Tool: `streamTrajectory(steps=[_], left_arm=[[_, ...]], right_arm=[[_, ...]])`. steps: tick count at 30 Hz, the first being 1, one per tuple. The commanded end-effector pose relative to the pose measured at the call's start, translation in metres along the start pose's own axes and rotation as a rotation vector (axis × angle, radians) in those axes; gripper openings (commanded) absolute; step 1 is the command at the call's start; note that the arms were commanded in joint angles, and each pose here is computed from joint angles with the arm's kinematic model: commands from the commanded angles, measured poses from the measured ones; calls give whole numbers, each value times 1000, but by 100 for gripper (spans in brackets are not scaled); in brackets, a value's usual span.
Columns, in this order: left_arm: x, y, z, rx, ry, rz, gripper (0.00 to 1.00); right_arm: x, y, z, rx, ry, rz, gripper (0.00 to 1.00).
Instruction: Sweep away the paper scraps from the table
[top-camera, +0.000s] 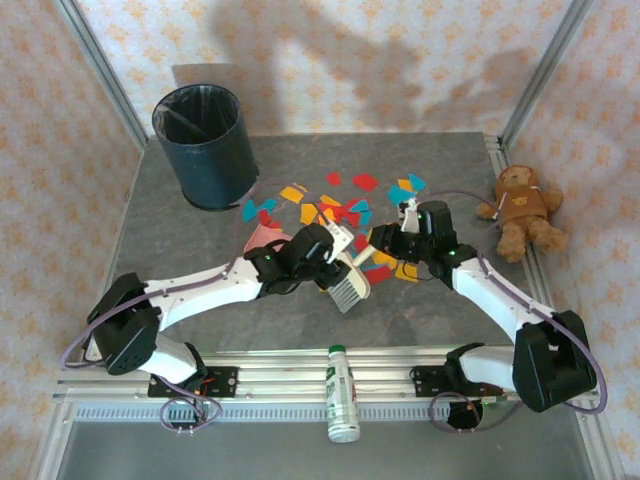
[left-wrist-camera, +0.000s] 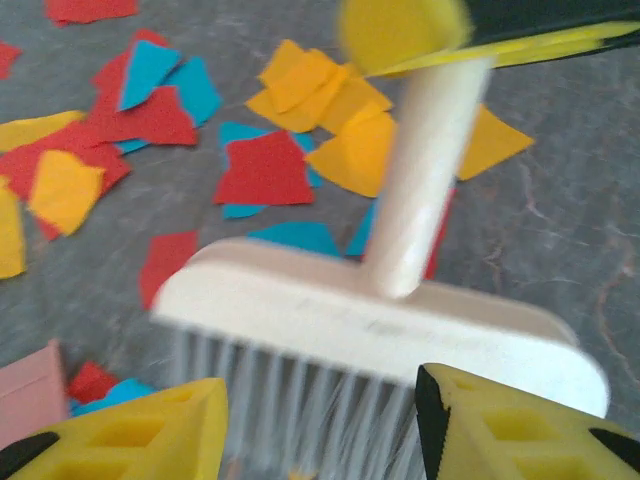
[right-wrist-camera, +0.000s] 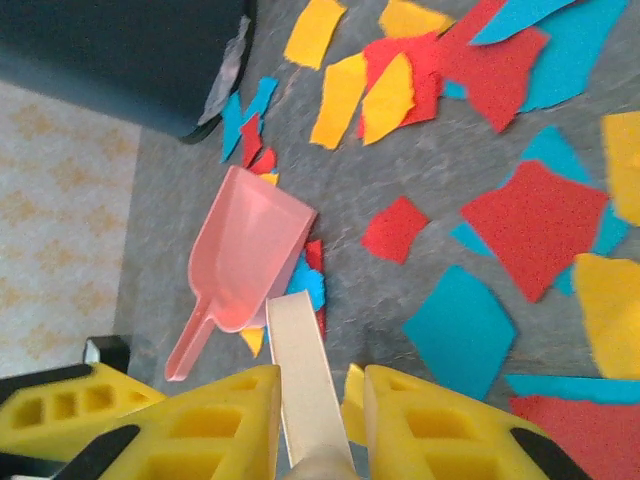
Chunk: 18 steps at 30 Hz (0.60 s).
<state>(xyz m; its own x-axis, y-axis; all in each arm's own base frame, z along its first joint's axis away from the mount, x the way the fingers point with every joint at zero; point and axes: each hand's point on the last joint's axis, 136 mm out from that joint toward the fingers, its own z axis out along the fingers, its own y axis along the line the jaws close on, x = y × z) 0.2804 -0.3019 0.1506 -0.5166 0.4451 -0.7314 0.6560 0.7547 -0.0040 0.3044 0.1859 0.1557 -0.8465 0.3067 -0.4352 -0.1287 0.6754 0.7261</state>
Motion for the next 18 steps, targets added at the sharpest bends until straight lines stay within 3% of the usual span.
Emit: streamTrajectory(steps=[1,6,11,18], left_arm=[[12,36,-16,-124,27,-74,54],[36,83,-44,-339,103,-155,58],[65,112,-72,-457,194,-223,61],[106,134,-84,-494,314,-374,65]], right_arm=[[-29,9,-21,31,-113,-39,0],[-41,4,-38,62,-156,-38,0],[-49,3,-53,98,-187,-56,0],[-53,3,-63,133,-204,-74,0]])
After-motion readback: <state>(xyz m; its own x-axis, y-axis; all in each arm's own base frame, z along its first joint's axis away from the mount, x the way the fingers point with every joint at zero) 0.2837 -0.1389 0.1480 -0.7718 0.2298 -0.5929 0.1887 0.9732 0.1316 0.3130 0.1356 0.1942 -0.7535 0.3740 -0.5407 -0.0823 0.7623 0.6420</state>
